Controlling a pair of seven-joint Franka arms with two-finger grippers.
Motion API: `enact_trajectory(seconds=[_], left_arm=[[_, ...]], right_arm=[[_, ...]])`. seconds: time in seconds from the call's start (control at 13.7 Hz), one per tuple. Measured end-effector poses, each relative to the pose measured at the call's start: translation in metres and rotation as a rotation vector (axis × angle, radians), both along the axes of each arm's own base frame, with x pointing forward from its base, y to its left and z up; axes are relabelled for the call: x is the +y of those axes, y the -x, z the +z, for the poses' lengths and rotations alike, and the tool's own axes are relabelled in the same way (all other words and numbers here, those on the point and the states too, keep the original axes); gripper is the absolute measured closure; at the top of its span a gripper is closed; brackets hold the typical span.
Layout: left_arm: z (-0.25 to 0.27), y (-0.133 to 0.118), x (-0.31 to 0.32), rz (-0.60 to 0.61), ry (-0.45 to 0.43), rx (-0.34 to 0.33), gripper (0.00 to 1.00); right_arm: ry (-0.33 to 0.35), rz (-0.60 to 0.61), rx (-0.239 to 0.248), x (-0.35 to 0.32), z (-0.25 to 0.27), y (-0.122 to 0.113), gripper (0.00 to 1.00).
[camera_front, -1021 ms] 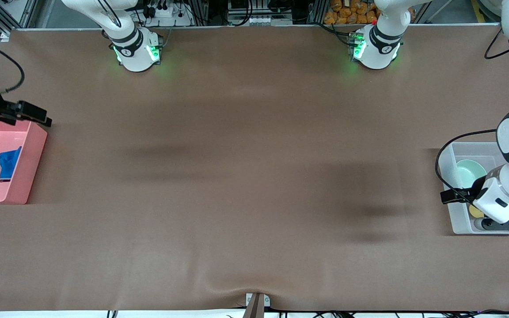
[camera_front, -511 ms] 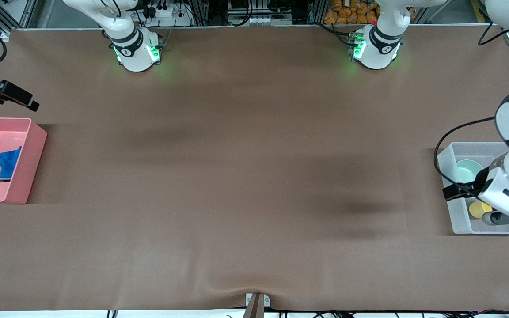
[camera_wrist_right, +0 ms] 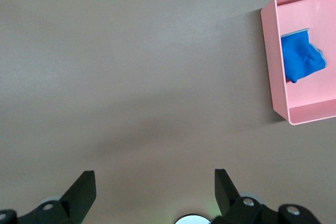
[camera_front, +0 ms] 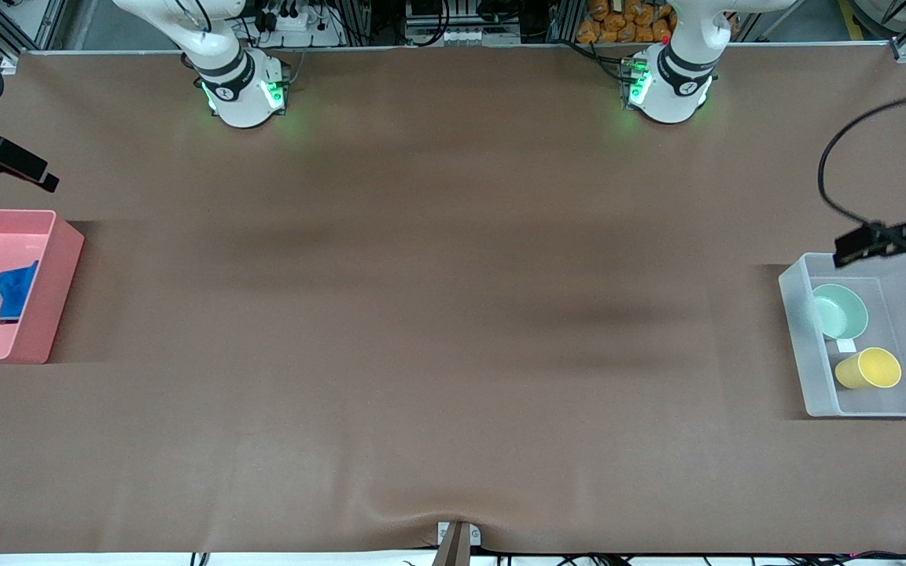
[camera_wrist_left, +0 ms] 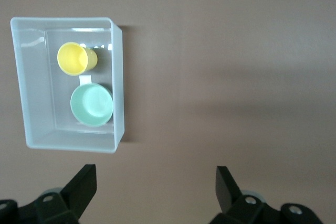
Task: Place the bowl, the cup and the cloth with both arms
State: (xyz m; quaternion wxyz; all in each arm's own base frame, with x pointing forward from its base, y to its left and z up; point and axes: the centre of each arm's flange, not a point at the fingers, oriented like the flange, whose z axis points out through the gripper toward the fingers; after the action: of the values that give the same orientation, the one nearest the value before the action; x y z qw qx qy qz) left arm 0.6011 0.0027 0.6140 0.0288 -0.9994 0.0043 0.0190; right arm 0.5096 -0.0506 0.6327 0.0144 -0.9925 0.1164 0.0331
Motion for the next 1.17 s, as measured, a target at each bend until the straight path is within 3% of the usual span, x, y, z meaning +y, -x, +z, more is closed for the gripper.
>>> enact_trajectory(seconds=[0.29, 0.66, 1.17], left_arm=[[0.023, 0.034, -0.004, -0.013, 0.037, -0.012, 0.00], [0.016, 0.053, -0.004, -0.015, 0.046, 0.003, 0.00], [0.013, 0.055, -0.007, -0.042, 0.057, -0.037, 0.00]], right_arm=[[0.002, -0.008, 0.001, -0.008, 0.000, 0.001, 0.00], [0.006, -0.002, -0.019, -0.006, 0.006, -0.013, 0.00], [0.005, 0.005, -0.010, -0.003, 0.001, -0.019, 0.00]])
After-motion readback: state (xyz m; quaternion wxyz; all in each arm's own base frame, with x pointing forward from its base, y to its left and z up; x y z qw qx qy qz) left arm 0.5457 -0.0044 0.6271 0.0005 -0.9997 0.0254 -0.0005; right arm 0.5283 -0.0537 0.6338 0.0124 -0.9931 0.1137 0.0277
